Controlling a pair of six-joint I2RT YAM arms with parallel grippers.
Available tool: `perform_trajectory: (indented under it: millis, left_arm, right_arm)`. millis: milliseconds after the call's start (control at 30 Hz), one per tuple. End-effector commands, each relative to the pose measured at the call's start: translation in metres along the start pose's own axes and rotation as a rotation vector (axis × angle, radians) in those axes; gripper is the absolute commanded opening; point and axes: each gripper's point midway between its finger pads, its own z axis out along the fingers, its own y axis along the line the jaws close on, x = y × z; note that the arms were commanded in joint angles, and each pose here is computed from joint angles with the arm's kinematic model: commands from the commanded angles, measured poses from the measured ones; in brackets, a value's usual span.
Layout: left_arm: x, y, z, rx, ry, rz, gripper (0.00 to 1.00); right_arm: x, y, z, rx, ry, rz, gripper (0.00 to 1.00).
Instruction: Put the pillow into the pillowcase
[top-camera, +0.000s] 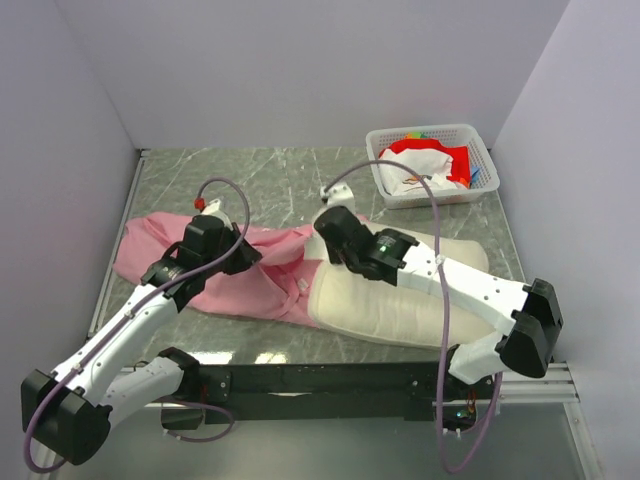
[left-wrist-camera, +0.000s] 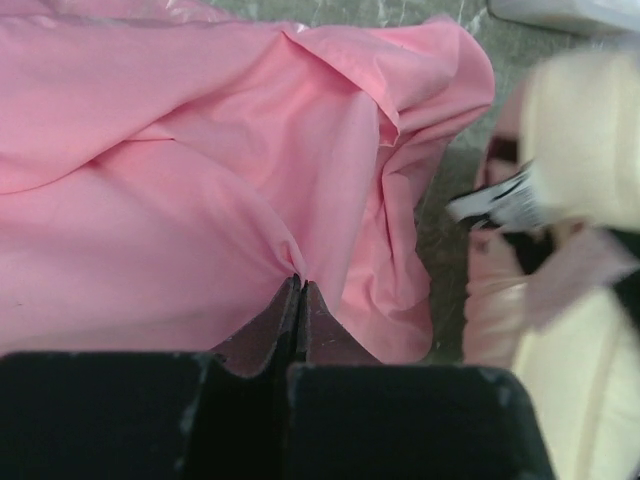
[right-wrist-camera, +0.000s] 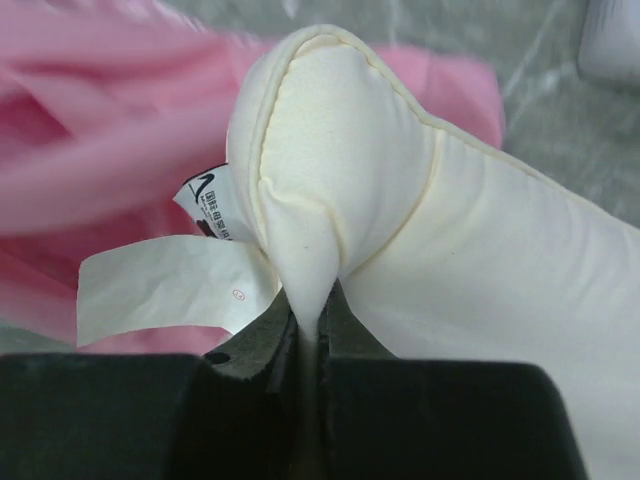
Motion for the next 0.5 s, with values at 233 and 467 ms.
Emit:
perform_trajectory:
  millis: [233,467]
  left_arm:
    - [-0.04,-0.029,-0.027,0.052,-0.109,-0.024,0.01]
    - [-0.056,-0.039,-0.024,0.069,-0.159,-0.088,0.01]
  right_arm:
    - [0.013,0.082,0.011,-0.276,-0.017,0.058,0.0]
    - [0.042,0.083,-0.001,-0.311,0.006,0.071,0.0]
